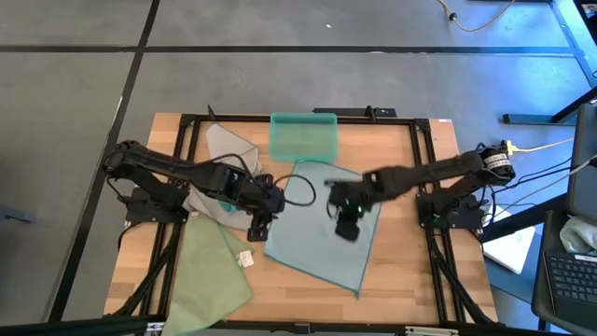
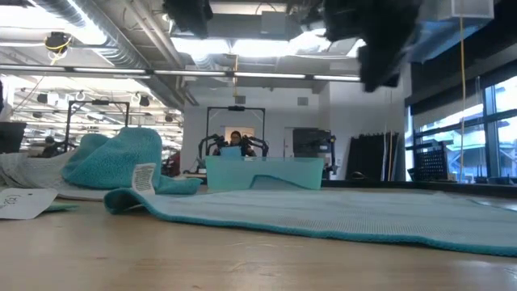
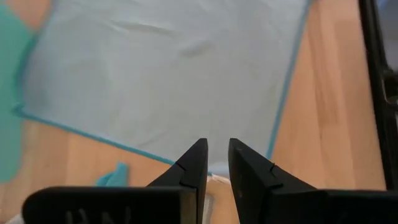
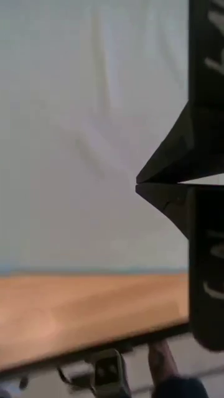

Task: Fold microfiber towels
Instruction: Fold the light blue towel

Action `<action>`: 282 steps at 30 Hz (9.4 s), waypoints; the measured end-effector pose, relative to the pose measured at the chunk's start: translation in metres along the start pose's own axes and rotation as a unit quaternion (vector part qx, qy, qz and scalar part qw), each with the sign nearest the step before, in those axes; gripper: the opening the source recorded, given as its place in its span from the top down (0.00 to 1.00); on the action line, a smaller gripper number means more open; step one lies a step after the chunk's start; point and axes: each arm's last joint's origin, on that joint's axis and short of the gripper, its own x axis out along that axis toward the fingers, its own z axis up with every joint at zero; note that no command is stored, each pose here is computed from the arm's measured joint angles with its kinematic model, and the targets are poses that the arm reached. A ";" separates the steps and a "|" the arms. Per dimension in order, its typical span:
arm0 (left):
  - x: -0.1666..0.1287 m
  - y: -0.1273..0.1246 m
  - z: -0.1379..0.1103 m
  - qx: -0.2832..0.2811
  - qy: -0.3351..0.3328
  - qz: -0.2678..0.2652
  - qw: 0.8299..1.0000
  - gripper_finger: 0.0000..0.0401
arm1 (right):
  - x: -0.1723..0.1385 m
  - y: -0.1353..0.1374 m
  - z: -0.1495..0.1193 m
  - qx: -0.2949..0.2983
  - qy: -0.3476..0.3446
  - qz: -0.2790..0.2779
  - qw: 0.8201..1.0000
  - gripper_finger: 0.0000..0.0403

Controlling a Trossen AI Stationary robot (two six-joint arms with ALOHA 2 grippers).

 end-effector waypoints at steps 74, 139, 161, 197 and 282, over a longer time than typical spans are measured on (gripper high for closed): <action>0.026 -0.093 -0.042 -0.151 -0.034 -0.071 0.985 0.79 | 0.146 0.127 -0.172 -0.264 -0.028 -0.078 0.961 0.71; 0.062 -0.076 -0.019 -0.021 -0.064 -0.093 0.993 0.79 | -0.069 0.084 -0.018 -0.120 -0.160 -0.235 0.951 0.98; 0.107 -0.091 -0.031 -0.103 -0.029 -0.025 0.994 0.79 | -0.072 0.077 -0.009 -0.098 -0.158 -0.221 0.957 0.98; 0.162 -0.091 -0.045 -0.110 0.018 0.019 0.994 0.59 | -0.072 0.076 -0.009 -0.111 -0.149 -0.221 0.957 0.98; 0.097 -0.021 0.049 0.060 0.145 -0.009 0.988 1.00 | -0.071 0.090 -0.071 -0.005 0.014 -0.170 0.985 0.97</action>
